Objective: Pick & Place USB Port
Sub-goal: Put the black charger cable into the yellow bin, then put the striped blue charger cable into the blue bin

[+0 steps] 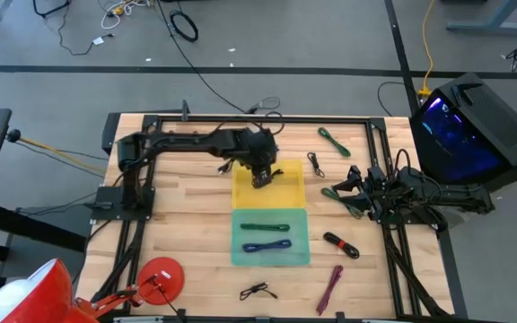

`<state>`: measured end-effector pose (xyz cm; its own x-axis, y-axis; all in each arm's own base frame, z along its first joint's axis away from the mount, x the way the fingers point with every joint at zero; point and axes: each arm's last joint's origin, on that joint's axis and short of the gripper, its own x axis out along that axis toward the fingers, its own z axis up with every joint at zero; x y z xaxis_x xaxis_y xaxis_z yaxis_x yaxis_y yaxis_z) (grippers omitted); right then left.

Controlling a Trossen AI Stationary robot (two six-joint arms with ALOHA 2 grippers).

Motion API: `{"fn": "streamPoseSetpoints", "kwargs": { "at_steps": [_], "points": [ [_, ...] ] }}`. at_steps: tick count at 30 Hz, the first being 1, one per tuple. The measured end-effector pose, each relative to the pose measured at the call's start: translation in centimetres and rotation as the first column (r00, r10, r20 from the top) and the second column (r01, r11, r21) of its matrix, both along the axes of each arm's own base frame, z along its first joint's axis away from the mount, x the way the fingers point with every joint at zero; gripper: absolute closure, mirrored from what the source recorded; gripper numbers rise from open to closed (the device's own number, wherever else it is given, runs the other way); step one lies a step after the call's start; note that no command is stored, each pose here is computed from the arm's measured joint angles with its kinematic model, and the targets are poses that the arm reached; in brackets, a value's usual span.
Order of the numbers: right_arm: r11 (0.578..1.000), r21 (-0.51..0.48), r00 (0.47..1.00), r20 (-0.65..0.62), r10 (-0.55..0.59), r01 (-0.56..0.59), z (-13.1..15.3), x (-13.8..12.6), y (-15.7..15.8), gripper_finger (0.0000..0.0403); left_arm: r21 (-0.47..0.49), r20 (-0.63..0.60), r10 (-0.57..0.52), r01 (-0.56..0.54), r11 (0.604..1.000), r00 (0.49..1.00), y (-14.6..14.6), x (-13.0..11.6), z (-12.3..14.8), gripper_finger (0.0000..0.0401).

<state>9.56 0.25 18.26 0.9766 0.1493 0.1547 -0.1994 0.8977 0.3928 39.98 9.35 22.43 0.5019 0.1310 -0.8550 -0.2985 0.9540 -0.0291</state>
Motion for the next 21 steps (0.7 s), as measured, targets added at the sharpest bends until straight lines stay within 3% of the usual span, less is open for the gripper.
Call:
{"fn": "streamPoseSetpoints", "kwargs": {
  "at_steps": [5,10,17,21],
  "points": [
    [1.000,-0.007,1.000,0.000,-0.002,0.002,0.0,0.0,0.0,0.0179,-0.031,-0.045,-0.025,0.023,0.999,0.999,-0.4,0.4,-1.5,0.0364],
    [1.000,-0.007,1.000,0.000,-0.003,0.003,0.0,0.0,0.0,0.0179,-0.080,-0.052,0.033,-0.037,0.996,0.998,-0.5,0.3,-1.6,0.0359],
    [1.000,0.002,1.000,-0.003,-0.030,0.030,0.0,0.0,-0.1,0.0179,-0.102,-0.045,0.074,-0.078,0.992,0.996,-0.5,0.2,-1.4,0.0229],
    [0.996,0.012,0.996,-0.031,-0.085,0.086,-0.3,0.1,-0.2,0.0179,-0.105,-0.044,0.077,-0.081,0.991,0.996,-0.5,0.2,-1.3,0.0178]
  ]
}}
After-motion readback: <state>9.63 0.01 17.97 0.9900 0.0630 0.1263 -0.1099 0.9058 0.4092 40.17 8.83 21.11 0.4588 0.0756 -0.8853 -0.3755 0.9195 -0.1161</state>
